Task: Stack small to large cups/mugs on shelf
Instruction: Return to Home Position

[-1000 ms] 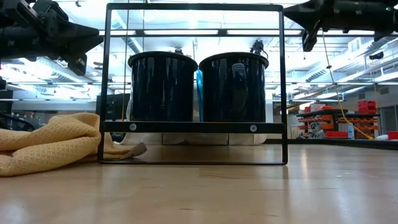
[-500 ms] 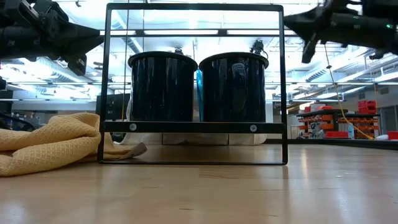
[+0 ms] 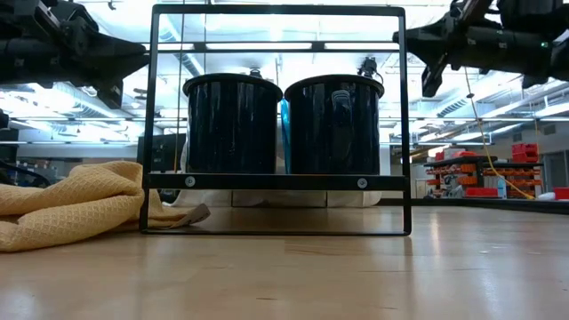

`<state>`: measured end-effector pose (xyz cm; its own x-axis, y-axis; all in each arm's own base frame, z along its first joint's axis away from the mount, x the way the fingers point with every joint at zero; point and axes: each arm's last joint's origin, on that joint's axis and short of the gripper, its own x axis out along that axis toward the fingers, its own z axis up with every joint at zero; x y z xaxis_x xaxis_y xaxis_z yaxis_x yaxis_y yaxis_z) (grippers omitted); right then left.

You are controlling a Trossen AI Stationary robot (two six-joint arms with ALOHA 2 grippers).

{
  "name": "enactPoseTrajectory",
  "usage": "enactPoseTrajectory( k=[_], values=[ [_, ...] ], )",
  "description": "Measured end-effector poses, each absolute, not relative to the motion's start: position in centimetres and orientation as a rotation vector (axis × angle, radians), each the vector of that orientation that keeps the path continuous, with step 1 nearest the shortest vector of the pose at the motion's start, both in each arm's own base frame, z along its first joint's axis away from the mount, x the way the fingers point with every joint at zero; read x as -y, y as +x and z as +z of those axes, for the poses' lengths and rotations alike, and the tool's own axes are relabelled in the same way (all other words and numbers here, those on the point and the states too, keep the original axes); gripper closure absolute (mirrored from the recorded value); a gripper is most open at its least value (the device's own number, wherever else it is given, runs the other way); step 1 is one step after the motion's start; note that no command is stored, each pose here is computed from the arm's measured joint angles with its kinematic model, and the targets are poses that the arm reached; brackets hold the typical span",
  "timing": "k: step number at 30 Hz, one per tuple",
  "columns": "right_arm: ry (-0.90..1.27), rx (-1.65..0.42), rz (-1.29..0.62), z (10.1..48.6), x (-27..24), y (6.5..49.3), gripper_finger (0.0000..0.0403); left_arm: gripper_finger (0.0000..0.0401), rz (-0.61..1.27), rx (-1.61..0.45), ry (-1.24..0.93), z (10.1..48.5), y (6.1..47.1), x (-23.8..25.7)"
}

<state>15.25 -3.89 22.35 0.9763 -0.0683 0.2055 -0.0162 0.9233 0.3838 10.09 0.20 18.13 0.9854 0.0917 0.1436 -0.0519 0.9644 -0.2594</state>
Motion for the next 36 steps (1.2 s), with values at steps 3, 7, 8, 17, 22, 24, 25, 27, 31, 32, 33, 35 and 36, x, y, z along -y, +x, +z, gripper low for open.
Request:
enactPoseTrajectory(
  k=[3,7,8,17,22,24,25,27,31,32,33,35,36],
  values=[
    [0.395,0.213,-0.001,22.5,3.6,15.0,0.0403,0.0309,0.073,0.156,-0.258,18.1,10.1,-0.2],
    [0.388,0.244,0.009,23.0,3.0,14.5,0.0403,0.0305,0.072,0.155,-0.258,18.1,10.1,-0.2],
    [0.381,0.252,0.007,23.1,2.8,14.2,0.0403,0.0304,0.072,0.155,-0.258,18.1,10.1,-0.2],
    [0.316,0.315,-0.022,24.1,2.2,11.5,0.0403,0.0303,0.072,0.155,-0.259,18.1,10.1,-0.2],
    [0.309,0.308,-0.03,24.1,1.9,10.3,0.0403,0.0309,0.072,0.155,-0.258,18.1,10.1,-0.2],
    [0.306,0.313,-0.036,24.1,1.9,9.9,0.0403,0.0311,0.072,0.155,-0.259,18.1,10.1,-0.2],
    [0.298,0.322,-0.036,24.1,1.8,9.7,0.0403,0.0311,0.072,0.155,-0.258,18.1,10.1,-0.2],
    [0.285,0.33,-0.036,24.2,1.8,9.4,0.0403,0.0311,0.073,0.155,-0.259,18.1,10.1,-0.2],
    [0.297,0.265,-0.039,23.5,1.7,9.2,0.0403,0.0307,0.072,0.155,-0.259,18.1,10.1,-0.2],
    [0.301,0.243,-0.042,23.3,1.7,9.2,0.0403,0.0308,0.072,0.155,-0.259,18.1,10.1,-0.2],
    [0.301,0.231,-0.045,23.2,1.7,9.2,0.0403,0.0308,0.072,0.155,-0.259,18.1,10.1,-0.2],
    [0.286,0.226,-0.047,23.1,1.7,9.2,0.0403,0.0311,0.072,0.155,-0.259,18.1,10.1,-0.2],
    [0.277,0.219,-0.043,23.1,1.7,9.2,0.0403,0.0312,0.072,0.155,-0.259,18.1,10.1,-0.2]
  ],
)
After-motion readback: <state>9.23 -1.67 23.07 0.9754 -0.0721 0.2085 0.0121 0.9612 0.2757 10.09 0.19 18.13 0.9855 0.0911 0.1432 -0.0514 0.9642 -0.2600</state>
